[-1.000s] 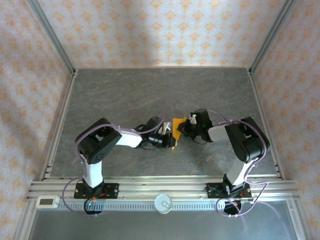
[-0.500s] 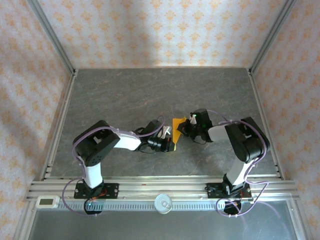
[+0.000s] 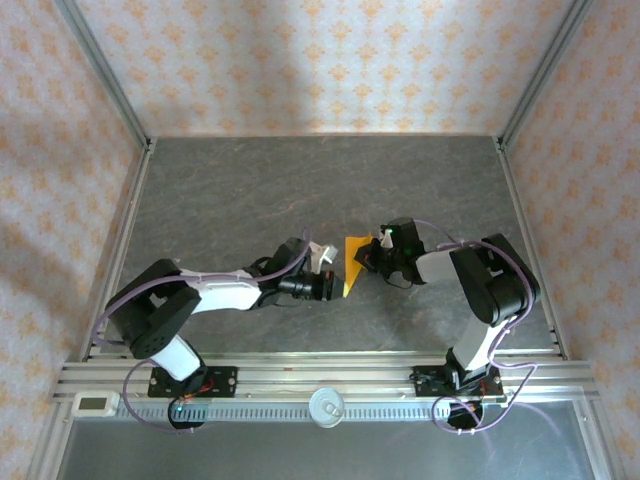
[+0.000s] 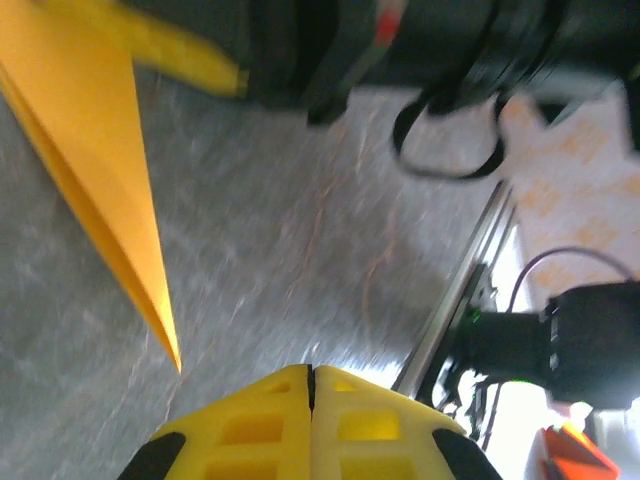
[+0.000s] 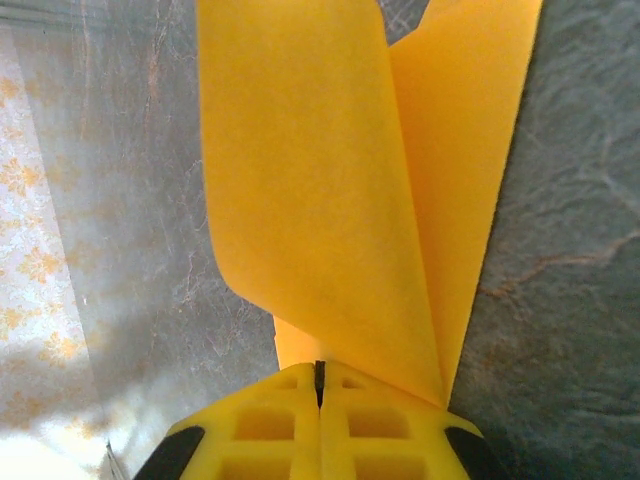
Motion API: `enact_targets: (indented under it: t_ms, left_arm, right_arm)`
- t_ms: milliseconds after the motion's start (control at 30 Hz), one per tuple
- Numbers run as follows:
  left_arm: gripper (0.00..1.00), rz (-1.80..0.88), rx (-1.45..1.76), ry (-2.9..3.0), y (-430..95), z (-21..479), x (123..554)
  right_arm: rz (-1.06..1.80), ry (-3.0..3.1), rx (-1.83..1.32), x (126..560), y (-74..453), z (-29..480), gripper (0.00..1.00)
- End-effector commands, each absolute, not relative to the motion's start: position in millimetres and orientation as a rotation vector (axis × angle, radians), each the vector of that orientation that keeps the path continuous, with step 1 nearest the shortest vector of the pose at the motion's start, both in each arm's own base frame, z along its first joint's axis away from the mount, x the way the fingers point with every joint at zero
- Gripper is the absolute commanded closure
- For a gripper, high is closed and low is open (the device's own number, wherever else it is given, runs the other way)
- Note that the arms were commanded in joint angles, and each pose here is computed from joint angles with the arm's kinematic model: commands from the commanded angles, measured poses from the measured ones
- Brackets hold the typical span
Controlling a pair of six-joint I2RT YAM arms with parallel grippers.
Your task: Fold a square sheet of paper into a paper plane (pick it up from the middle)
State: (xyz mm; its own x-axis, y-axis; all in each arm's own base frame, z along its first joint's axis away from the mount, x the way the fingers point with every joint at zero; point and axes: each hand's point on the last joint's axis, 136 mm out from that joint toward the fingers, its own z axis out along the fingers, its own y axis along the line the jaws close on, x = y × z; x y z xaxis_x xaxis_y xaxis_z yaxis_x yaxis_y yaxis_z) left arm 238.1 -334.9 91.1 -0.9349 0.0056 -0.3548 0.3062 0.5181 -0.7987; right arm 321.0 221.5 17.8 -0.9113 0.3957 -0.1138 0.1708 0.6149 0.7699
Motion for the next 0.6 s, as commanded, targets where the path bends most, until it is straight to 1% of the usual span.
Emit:
enact_targets:
  t_ms: [0, 100, 300, 433, 467, 567]
  left_arm:
    - [0.96, -1.392, 0.132, 2.389, -333.9, 102.5, 272.8]
    - [0.97, -1.401, 0.098, 2.416, -345.5, 95.9, 289.8]
    - [0.98, -1.436, 0.072, 2.44, -364.9, 81.6, 307.9]
    - [0.98, -1.408, 0.082, 2.52, -368.5, 64.3, 307.6]
    - [0.99, -1.376, 0.075, 2.57, -366.7, 48.7, 304.4]
    - [0.99, -1.339, 0.083, 2.644, -362.7, 27.6, 291.7]
  right_arm:
    - [0.845, 2.745, 0.626, 291.8, 182.5, -47.5, 1.0]
    - [0.85, 2.747, 0.624, 291.0, 183.5, -47.5, 1.0]
    - [0.86, 2.741, 0.625, 291.0, 184.5, -45.3, 1.0]
    - [0.856, 2.745, 0.627, 290.1, 184.3, -46.6, 1.0]
    - [0.856, 2.746, 0.626, 289.5, 184.5, -46.8, 1.0]
    - [0.851, 2.747, 0.633, 289.4, 183.6, -48.1, 1.0]
